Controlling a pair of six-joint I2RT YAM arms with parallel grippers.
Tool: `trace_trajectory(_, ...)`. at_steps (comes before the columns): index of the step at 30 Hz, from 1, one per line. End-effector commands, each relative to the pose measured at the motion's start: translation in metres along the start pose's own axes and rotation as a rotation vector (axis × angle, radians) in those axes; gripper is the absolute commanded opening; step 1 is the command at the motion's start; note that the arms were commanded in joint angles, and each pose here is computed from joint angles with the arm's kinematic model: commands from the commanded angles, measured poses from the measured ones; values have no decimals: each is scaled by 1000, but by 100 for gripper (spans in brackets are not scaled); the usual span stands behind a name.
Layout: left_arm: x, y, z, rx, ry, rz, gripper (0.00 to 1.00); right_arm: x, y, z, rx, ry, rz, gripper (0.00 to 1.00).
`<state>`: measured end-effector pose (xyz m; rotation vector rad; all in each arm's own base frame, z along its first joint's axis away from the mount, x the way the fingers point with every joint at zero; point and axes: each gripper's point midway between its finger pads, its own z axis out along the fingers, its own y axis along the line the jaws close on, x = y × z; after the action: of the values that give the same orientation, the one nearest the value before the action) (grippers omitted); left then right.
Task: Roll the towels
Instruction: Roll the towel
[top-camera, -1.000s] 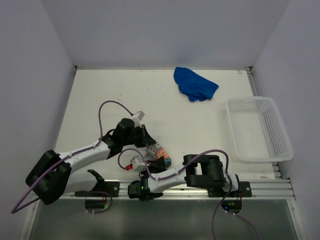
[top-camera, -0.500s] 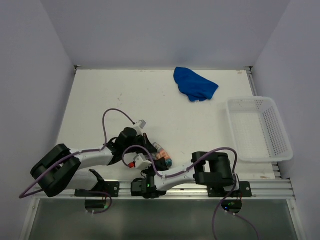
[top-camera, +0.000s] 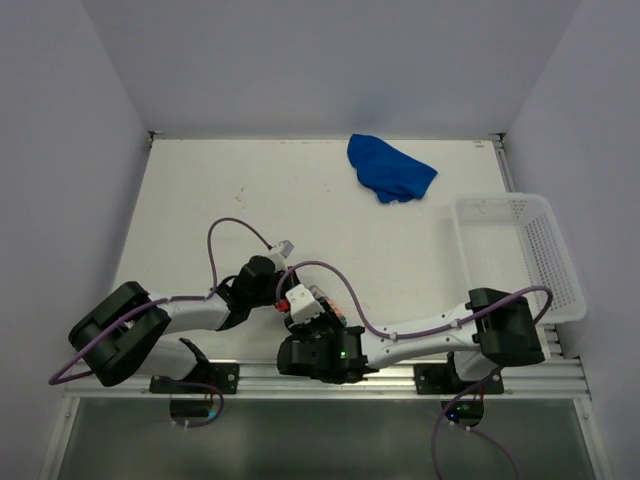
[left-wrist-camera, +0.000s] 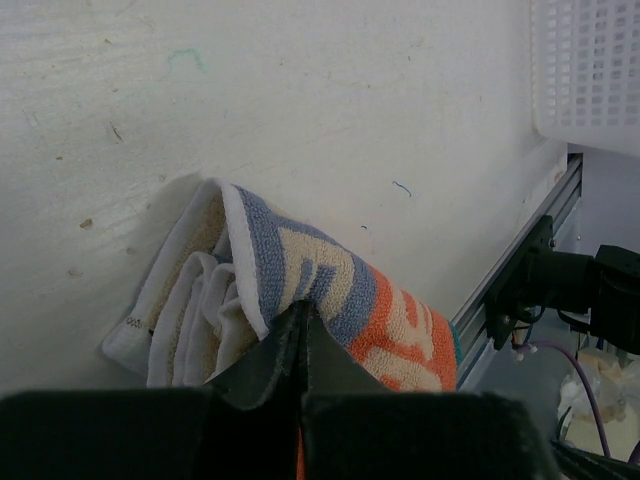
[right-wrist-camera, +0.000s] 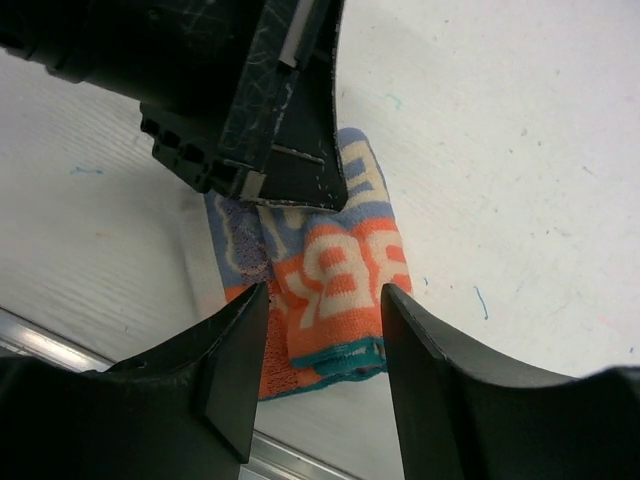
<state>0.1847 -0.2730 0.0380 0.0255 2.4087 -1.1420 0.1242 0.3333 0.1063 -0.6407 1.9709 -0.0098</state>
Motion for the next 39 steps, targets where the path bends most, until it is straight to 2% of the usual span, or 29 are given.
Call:
trace_trajectory(1,27,37,-4,-128,63,-13,0,-6,-2,2,-88,20,171,52)
trace_trajectory(2,27,37,-5,-127,64,-12,0,-18,-2,0,-134,6,252,53)
trace_trajectory(4,28,38,-6,-130,61,-13,0,-6,-8,9,-196,74,337,54)
trace_trajectory(5,30,40,-6,-135,64,-13,0,-19,-9,7,-247,54,408,54)
trace_trajectory(9,30,41,-7,-135,61,-14,0,-8,-25,20,-292,109,494,59)
trace_trajectory(13,30,42,-8,-137,61,-16,0,8,-32,35,-358,217,630,63)
trace_trajectory(19,32,43,-8,-140,61,-15,0,36,-18,40,-435,336,702,64)
trace_trajectory(24,32,46,-9,-148,56,-17,0,46,5,35,-544,386,751,63)
trace_trajectory(27,31,47,-9,-153,50,-18,0,53,11,38,-556,402,772,56)
trace_trajectory(29,32,48,-9,-155,50,-19,0,56,15,37,-572,418,779,39)
trace_trajectory(32,29,45,-8,-150,45,-18,0,63,13,39,-555,423,760,22)
trace_trajectory(35,20,35,-6,-134,32,-4,0,64,5,45,-508,401,717,14)
trace_trajectory(39,-5,20,-6,-142,-4,32,0,61,-10,50,-405,320,604,11)
